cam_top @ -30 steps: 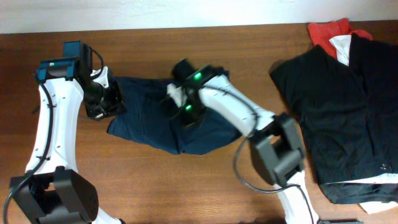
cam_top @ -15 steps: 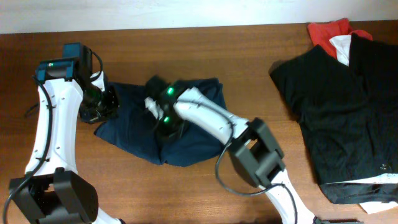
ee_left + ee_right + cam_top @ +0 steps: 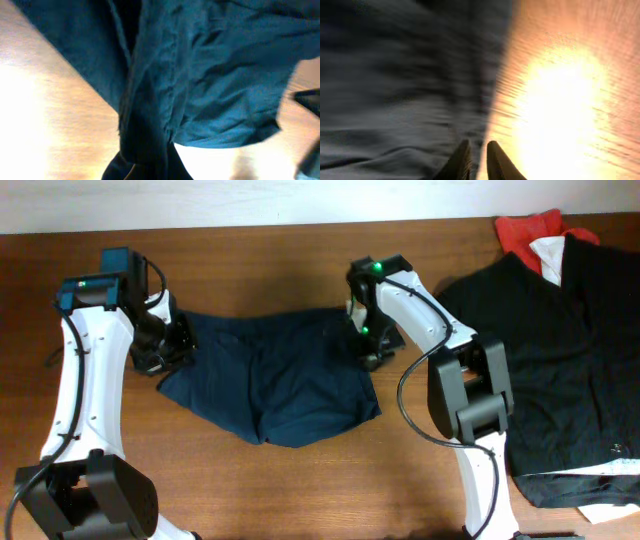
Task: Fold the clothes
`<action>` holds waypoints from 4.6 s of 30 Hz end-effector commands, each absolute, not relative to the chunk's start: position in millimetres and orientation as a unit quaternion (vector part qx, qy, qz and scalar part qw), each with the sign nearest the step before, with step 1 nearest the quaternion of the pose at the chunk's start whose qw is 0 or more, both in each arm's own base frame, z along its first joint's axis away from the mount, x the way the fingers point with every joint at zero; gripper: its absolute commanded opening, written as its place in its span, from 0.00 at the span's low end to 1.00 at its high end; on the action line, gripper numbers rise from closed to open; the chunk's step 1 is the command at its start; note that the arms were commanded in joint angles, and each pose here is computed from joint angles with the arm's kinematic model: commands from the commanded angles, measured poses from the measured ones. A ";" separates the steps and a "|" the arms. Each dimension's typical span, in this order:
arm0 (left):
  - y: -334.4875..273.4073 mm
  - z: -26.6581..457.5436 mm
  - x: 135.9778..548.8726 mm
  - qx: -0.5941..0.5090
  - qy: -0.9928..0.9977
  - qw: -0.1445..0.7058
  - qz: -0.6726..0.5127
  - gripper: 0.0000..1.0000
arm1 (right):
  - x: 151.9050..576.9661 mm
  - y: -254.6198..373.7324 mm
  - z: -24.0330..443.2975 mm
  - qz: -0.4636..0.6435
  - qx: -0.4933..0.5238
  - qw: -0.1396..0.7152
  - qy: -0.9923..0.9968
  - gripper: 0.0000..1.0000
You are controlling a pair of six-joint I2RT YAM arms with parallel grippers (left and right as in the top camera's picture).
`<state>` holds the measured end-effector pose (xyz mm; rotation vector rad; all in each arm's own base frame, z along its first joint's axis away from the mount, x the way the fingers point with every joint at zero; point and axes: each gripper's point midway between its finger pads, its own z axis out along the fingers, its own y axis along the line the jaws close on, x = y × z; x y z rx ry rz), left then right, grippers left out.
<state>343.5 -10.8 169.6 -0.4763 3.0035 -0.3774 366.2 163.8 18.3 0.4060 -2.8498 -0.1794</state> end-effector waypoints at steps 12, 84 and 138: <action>-163.6 203.2 354.0 -0.003 0.969 0.104 -0.225 0.00 | 314.5 168.5 -18.5 -0.069 0.154 0.187 -0.968 0.15; -325.0 127.7 348.9 0.108 0.958 0.091 -0.251 0.60 | 361.0 34.8 97.6 -0.094 -0.008 0.078 -0.992 0.10; -126.9 46.8 347.9 -0.034 0.979 -0.166 -0.110 0.80 | 349.6 65.8 46.6 0.056 0.009 0.052 -0.997 0.22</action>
